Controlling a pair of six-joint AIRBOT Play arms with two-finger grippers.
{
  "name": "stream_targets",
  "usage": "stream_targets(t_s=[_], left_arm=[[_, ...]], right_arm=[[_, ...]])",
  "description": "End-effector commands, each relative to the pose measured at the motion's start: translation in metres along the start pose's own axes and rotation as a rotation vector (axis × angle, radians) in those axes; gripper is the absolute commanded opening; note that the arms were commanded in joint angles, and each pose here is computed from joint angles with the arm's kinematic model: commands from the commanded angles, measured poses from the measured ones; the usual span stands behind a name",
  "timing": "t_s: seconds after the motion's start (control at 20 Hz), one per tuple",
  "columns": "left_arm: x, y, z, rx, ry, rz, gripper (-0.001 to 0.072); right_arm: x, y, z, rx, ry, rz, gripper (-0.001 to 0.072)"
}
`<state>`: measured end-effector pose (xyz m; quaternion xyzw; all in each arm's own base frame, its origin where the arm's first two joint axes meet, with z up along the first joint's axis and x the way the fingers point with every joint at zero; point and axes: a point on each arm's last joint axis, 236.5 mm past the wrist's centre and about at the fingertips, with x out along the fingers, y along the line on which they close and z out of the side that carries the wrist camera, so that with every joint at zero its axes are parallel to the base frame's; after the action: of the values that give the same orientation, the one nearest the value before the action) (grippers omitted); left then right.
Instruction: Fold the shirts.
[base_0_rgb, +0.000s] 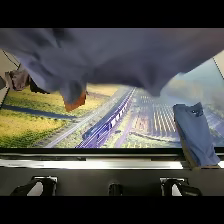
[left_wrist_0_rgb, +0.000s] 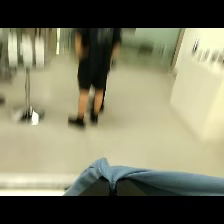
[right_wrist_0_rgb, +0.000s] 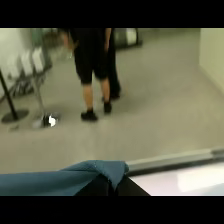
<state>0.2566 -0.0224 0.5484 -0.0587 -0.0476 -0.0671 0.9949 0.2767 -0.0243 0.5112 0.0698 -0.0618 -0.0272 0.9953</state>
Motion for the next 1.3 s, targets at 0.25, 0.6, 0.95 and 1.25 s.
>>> stream_targets(t_s=[0.25,0.6,0.95,1.25], left_arm=[[-0.082,-0.052,0.058,-0.021,-0.226,-0.061,0.0022],[-0.010,-0.011,-0.032,-0.119,0.114,-0.026,0.0022],[0.096,0.059,-0.389,-0.316,0.888,-0.020,0.0022],[0.145,0.100,-0.542,-0.435,0.954,0.125,0.0022]], right_arm=[[-0.117,-0.004,0.054,-0.005,-0.165,-0.106,0.0043],[-0.041,-0.031,-0.069,0.099,0.341,-0.175,0.0043],[0.068,-0.062,-0.380,0.175,1.248,-0.128,0.0038],[0.170,-0.040,-0.491,0.553,1.154,-0.058,0.0040]])
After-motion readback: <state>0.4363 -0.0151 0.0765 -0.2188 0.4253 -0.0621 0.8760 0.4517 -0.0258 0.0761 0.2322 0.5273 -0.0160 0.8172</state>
